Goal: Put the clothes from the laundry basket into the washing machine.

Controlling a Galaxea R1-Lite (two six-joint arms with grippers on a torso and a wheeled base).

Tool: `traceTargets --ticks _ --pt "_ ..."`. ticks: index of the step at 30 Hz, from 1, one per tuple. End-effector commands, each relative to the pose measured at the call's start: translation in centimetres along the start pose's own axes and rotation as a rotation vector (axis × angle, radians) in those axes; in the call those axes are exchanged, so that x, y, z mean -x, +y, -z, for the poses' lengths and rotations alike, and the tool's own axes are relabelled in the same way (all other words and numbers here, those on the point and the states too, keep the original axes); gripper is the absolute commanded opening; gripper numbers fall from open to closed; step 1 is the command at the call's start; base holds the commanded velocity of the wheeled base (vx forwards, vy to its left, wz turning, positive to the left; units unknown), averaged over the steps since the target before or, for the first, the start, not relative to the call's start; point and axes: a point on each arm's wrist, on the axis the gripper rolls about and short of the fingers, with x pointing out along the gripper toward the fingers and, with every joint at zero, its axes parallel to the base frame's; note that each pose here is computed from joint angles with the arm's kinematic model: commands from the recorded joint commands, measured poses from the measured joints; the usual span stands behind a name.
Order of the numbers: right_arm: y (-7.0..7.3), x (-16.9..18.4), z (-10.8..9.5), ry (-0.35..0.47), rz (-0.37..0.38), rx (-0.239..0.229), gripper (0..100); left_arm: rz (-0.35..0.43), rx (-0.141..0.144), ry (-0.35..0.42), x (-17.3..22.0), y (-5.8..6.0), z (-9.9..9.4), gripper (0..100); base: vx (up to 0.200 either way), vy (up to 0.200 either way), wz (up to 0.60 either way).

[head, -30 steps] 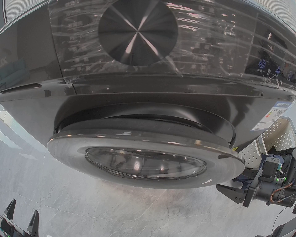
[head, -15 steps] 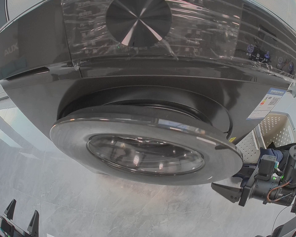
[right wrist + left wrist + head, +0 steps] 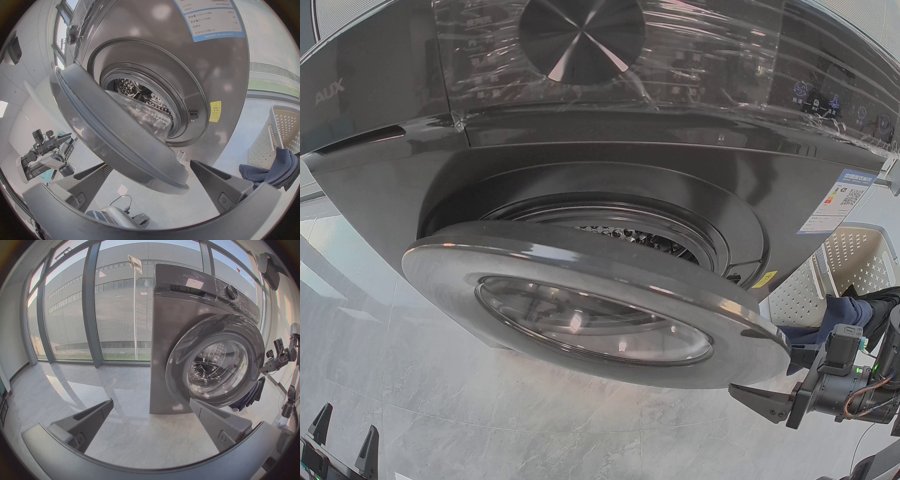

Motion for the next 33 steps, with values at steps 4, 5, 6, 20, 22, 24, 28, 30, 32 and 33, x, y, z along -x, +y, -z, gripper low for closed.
traceTargets --ticks 4,5,6,20,22,24,28,30,32,33 --pt "0.4 -1.4 0.5 0.06 -0.019 0.004 100 0.0 0.002 0.006 0.0 0.0 0.5 100 -0.15 0.0 0.0" --pt "0.6 -1.0 1.1 0.077 -0.034 0.003 100 0.0 0.002 0.006 0.0 0.0 0.5 100 0.0 0.0 0.0" --pt "0.6 -0.6 1.4 0.081 -0.037 0.008 100 0.0 0.002 0.006 0.0 0.0 0.5 100 0.0 0.0 0.0" --pt "0.6 -1.9 0.2 0.061 -0.025 0.007 100 0.001 -0.003 0.006 0.0 0.0 0.5 100 -0.071 0.0 0.0" --pt "0.6 -1.9 0.2 0.061 -0.025 0.007 100 0.001 -0.003 0.006 0.0 0.0 0.5 100 -0.2 0.0 0.0" --pt "1.0 -2.6 0.9 0.107 -0.044 0.015 100 0.001 -0.003 0.006 0.0 0.0 0.5 100 -0.2 0.0 0.0" --pt "1.5 -2.3 1.3 0.118 -0.073 0.014 100 0.001 -0.003 0.006 0.0 0.0 0.5 100 0.0 0.0 0.0" --pt "1.5 -2.1 1.5 0.12 -0.077 0.014 100 0.001 -0.001 0.006 0.0 0.0 0.5 100 0.0 0.0 0.0" --pt "1.5 -1.8 1.8 0.123 -0.083 0.015 100 0.001 -0.001 0.006 0.0 0.0 0.5 100 0.0 0.0 0.0" --pt "1.4 -1.6 2.1 0.127 -0.083 0.015 100 0.001 -0.001 0.006 0.0 0.0 0.5 100 0.0 0.0 0.0"
